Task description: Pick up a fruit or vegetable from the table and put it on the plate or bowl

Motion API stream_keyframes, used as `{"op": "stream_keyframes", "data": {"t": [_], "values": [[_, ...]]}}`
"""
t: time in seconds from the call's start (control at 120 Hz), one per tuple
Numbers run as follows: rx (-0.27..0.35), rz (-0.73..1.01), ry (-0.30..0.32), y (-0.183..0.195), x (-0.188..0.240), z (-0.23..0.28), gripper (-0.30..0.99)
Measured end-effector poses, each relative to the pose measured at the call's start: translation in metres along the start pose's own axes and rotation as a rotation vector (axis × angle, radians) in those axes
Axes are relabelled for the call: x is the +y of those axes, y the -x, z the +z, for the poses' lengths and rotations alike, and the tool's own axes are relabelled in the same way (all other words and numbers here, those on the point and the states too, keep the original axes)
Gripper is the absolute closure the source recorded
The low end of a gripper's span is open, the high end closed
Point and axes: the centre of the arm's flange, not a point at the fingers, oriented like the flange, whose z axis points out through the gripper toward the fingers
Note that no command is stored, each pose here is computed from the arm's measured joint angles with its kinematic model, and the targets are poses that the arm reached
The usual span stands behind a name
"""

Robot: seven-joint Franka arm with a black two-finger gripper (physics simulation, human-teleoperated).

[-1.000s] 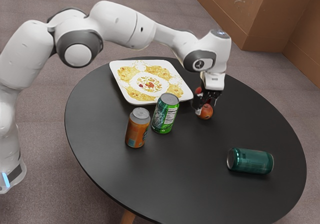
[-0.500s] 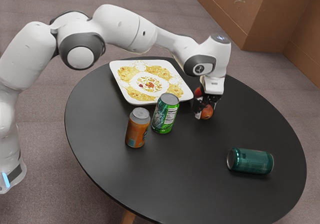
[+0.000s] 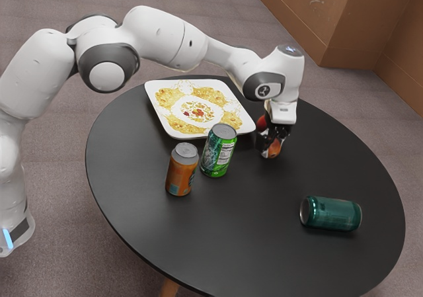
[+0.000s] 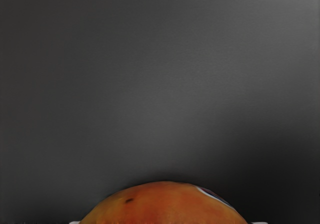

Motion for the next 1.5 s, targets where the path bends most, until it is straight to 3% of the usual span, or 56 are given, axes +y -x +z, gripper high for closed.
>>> {"op": "stream_keyframes", "data": {"t": [0.217, 0.575, 0.758, 0.9, 1.033, 1.3, 1.5], "values": [[0.008, -0.016, -0.011, 0.000, 0.001, -0.019, 0.37], [0.029, -0.037, -0.038, 0.002, 0.019, -0.112, 0.37], [0.002, -0.097, -0.022, 0.033, 0.026, -0.159, 0.38], [-0.050, -0.131, -0.010, 0.052, 0.037, -0.189, 0.38], [-0.110, -0.226, 0.027, 0.092, 0.033, -0.195, 0.38], [-0.254, -0.398, 0.081, 0.144, 0.026, -0.182, 0.38], [-0.354, -0.516, 0.102, 0.157, 0.021, -0.153, 0.36]]}}
